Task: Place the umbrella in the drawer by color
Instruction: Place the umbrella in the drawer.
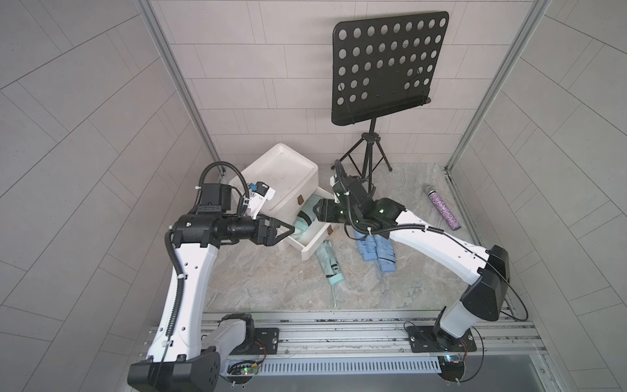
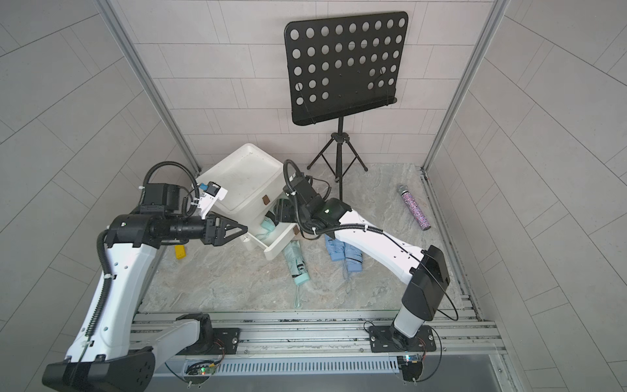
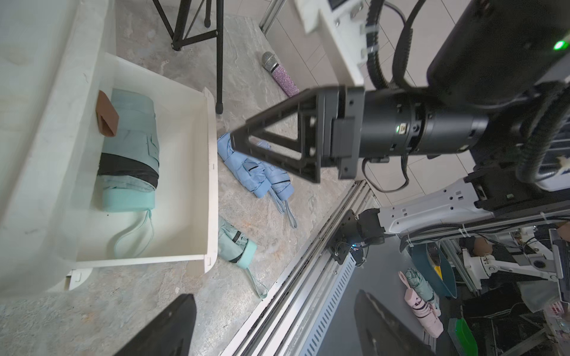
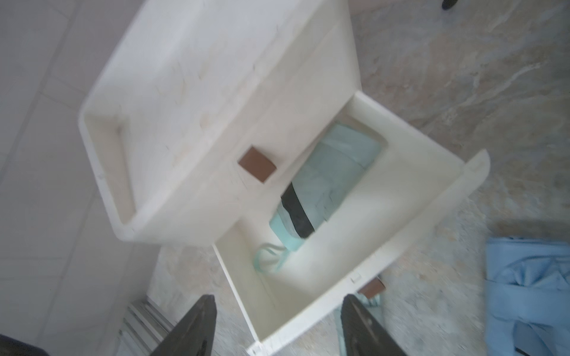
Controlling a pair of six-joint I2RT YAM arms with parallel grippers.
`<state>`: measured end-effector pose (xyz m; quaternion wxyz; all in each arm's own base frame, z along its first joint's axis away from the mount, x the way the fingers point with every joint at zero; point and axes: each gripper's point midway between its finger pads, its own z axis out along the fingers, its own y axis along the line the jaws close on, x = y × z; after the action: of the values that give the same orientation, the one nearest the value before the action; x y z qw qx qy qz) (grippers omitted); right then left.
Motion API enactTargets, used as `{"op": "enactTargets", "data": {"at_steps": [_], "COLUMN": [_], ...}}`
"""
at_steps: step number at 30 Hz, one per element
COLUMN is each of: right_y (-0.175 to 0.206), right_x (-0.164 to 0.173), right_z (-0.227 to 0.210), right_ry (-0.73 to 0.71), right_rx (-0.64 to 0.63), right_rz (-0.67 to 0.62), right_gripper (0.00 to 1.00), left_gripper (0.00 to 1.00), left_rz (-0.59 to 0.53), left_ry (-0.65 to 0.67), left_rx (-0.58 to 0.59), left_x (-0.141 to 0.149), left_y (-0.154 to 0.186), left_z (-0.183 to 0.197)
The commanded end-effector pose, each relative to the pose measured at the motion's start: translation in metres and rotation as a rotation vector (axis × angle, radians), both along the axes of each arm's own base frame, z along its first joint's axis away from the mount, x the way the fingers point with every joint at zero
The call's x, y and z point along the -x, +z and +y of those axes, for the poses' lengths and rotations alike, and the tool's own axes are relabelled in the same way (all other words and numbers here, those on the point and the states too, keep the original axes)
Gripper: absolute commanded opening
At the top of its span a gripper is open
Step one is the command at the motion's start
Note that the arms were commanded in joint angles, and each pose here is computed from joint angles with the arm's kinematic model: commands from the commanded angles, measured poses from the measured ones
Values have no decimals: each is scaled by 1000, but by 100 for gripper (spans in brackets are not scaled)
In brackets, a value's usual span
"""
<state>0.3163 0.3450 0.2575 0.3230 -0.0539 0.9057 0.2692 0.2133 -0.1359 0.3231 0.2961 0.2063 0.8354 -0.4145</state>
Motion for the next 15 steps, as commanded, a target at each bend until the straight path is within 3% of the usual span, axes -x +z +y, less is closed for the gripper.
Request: {"op": "enactTargets", "data": {"at_steps": [1, 9, 15], "right_y": [-23, -83, -127], "right_x": [29, 51, 52], "right_z": [-23, -35, -31], "right_ry": [69, 93, 79], "right_rx": [197, 404, 391], "right_rz": [-34, -51, -26], "right_gripper": [69, 70, 71], "left_gripper": [87, 87, 87], "left_rz": [-12, 15, 20], "left_ry": [-28, -18, -6], "left_rx": [-17, 2, 9], "left_x": [18, 15, 10], "left_y": [3, -6, -9], "left_z": [0, -1, -1]}}
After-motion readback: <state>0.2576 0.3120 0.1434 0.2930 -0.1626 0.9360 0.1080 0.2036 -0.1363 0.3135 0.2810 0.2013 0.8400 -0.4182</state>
